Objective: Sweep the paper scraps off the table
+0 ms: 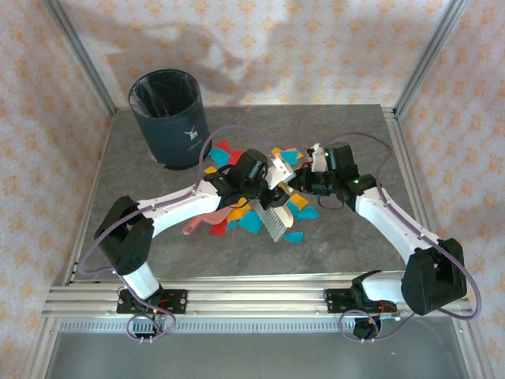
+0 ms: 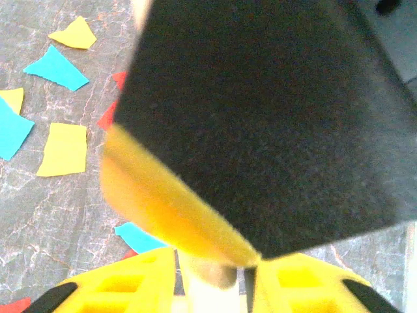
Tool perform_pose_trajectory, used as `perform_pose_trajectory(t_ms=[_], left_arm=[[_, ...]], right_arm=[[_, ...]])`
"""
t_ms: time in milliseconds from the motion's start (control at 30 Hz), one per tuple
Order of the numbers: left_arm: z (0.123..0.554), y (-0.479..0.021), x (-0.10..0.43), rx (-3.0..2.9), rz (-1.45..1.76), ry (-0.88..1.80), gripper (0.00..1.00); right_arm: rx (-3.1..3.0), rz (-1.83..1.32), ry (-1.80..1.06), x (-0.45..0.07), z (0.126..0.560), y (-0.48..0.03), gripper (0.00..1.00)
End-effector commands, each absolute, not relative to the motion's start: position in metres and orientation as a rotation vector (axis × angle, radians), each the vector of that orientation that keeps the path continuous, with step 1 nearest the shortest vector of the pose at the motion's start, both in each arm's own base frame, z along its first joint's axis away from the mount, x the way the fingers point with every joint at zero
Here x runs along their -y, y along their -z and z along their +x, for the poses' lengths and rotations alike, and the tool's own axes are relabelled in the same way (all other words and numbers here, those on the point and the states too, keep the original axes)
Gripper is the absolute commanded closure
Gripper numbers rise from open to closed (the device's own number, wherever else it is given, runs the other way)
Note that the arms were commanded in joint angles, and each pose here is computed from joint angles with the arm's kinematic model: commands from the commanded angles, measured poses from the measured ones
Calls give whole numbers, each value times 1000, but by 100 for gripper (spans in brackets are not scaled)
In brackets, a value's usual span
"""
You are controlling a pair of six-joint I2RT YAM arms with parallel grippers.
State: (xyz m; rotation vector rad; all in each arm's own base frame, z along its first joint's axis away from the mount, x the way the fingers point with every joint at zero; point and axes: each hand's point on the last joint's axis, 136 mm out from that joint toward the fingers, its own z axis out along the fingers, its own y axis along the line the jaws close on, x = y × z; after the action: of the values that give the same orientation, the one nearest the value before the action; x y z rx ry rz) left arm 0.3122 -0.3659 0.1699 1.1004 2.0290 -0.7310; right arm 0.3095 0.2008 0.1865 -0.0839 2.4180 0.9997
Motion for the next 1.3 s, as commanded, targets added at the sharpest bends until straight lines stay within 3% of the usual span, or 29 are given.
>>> perform_pose_trajectory(t_ms=[0,133,467,700,1267], left_arm=[[317,-190,364,-2013,1065,717,52],[318,-193,345,-2059,983,675,42],[307,-182,234,-2380,649,326,41],[280,-143,176,-2609,559,57,39],[299,-61,183,-2868,588,-96,64]], right_arm=[[-2371,-8,-909,-187,317,-198,100],[-2340,61,-892,-176,324,-205,100],[-2287,210,-792,-127,334,-221,100],[-2278,259,-732,-104,338,-226,100],[-2273,267,-690,-93,328,-234,100]])
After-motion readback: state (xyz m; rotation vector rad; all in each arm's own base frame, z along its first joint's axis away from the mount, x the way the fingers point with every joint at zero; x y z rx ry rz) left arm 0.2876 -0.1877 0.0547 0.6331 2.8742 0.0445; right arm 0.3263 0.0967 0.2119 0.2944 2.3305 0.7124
